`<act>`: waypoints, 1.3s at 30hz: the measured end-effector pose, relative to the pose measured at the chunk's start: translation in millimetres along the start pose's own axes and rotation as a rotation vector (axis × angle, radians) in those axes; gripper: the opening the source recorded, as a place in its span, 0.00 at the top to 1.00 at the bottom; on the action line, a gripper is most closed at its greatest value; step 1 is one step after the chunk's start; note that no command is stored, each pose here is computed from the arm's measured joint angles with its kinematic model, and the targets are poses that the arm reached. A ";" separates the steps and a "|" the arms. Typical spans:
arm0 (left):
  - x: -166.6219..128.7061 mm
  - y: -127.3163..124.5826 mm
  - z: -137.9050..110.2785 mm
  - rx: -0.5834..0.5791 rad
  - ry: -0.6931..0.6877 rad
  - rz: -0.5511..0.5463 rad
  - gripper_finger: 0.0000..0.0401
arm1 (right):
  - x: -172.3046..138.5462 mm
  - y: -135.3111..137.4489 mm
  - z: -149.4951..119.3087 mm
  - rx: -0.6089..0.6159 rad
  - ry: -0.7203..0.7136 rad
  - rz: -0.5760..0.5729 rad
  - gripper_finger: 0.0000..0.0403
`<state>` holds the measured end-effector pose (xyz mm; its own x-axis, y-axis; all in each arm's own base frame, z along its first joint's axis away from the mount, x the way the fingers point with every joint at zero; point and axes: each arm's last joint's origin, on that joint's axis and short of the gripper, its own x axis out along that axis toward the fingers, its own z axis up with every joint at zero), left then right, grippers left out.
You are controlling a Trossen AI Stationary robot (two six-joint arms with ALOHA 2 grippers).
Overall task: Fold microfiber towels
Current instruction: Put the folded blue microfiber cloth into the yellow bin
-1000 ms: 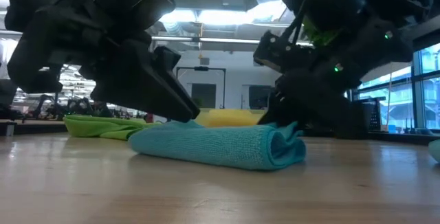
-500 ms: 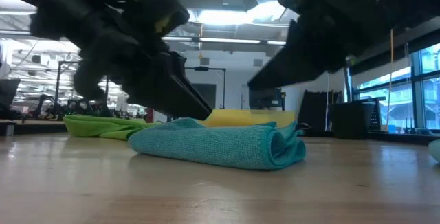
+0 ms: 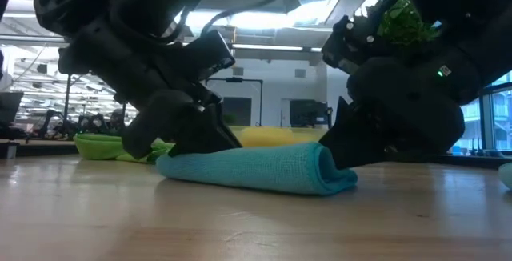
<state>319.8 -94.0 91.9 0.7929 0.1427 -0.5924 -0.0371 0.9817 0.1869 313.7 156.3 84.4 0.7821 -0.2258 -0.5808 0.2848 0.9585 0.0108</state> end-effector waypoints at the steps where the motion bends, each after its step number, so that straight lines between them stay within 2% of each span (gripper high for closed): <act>1: 0.8 0.5 -0.5 -0.001 0.003 0.000 0.77 | 0.2 -0.5 -0.1 -0.001 0.003 -0.004 0.87; 5: 1.8 0.3 -0.8 0.004 -0.005 0.009 0.77 | 0.5 -1.1 -0.5 -0.014 0.011 -0.007 0.87; 9: -6.8 0.6 5.5 0.061 -0.017 0.020 0.77 | 0.6 -2.1 -1.6 -0.071 0.025 -0.015 0.87; 13: -28.9 1.6 25.0 0.096 -0.077 0.065 0.77 | 1.2 -4.4 -2.5 -0.144 0.044 -0.026 0.87; 18: -54.1 -6.2 34.4 0.178 -0.078 0.009 0.77 | 7.2 -13.3 0.7 -0.192 0.075 -0.026 0.87; 24: -66.6 -24.5 20.1 0.320 0.024 -0.054 0.76 | 16.7 -26.7 6.5 -0.208 0.106 -0.016 0.87; 28: -72.9 -31.8 7.0 0.399 0.122 -0.076 0.72 | 21.7 -33.8 10.1 -0.247 0.117 -0.003 0.87; 33: -76.9 -42.1 3.0 0.432 0.121 -0.105 0.65 | 29.2 -45.4 15.8 -0.240 0.131 0.010 0.87; 39: -78.0 -39.5 -3.6 0.489 0.165 0.031 0.56 | 33.7 -52.6 19.8 -0.215 0.138 0.033 0.87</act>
<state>257.2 -143.5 127.9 0.6876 0.2275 -0.6895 0.2612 0.8085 0.5273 336.0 94.8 80.4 0.7017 -0.1819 -0.6889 0.1244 0.9833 -0.1329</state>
